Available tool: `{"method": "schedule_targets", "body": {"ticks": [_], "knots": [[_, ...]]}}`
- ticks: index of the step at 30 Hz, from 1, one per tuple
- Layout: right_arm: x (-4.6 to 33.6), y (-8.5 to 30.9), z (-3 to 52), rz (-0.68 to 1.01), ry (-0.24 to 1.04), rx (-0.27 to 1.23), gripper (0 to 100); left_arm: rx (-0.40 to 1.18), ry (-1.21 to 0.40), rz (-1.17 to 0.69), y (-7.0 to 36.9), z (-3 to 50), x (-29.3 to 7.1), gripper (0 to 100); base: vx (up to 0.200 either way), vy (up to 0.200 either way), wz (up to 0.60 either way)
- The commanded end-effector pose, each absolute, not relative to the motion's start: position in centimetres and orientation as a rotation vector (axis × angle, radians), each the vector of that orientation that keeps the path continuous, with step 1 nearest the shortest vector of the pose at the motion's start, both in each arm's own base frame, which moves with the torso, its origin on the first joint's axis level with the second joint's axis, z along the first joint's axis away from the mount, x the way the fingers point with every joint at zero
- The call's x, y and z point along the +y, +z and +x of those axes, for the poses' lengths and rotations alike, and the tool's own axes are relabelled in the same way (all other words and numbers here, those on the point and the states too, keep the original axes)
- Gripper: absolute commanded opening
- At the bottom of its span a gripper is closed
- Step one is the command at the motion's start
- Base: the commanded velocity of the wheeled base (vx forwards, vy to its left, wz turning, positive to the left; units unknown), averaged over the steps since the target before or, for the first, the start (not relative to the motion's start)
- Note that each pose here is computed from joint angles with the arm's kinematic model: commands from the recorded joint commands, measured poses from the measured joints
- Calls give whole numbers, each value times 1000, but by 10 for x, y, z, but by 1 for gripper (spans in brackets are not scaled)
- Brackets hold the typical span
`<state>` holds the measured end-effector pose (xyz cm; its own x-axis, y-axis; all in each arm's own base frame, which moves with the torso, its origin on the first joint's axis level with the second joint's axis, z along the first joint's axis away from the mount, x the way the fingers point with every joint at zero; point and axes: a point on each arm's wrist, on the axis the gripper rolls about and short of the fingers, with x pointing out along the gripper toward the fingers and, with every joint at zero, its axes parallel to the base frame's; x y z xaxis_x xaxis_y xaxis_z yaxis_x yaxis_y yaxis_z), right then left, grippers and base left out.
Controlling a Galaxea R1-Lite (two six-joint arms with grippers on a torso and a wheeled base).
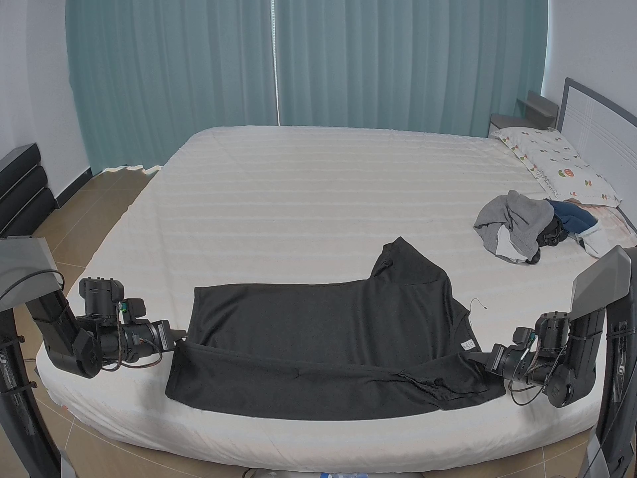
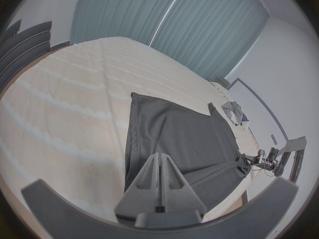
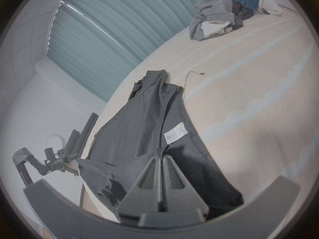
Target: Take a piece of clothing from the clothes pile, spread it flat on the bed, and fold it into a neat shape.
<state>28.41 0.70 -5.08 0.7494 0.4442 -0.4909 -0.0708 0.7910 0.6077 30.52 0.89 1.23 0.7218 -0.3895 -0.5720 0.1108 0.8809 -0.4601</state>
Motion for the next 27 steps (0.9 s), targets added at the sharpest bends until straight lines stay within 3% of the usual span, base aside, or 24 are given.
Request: {"method": "schedule_targets", "body": {"ticks": [1, 14, 27], "knots": [[5, -49, 284, 604, 296, 657, 0, 715, -285, -416, 12, 305, 9, 0, 0, 0, 0], [-2, 7, 258, 672, 332, 569, 0, 673, -277, -405, 30, 296, 12, 0, 0, 0, 0], [-6, 38, 214, 683, 357, 546, 0, 676, -255, -412, 42, 263, 16, 0, 0, 0, 0]]}}
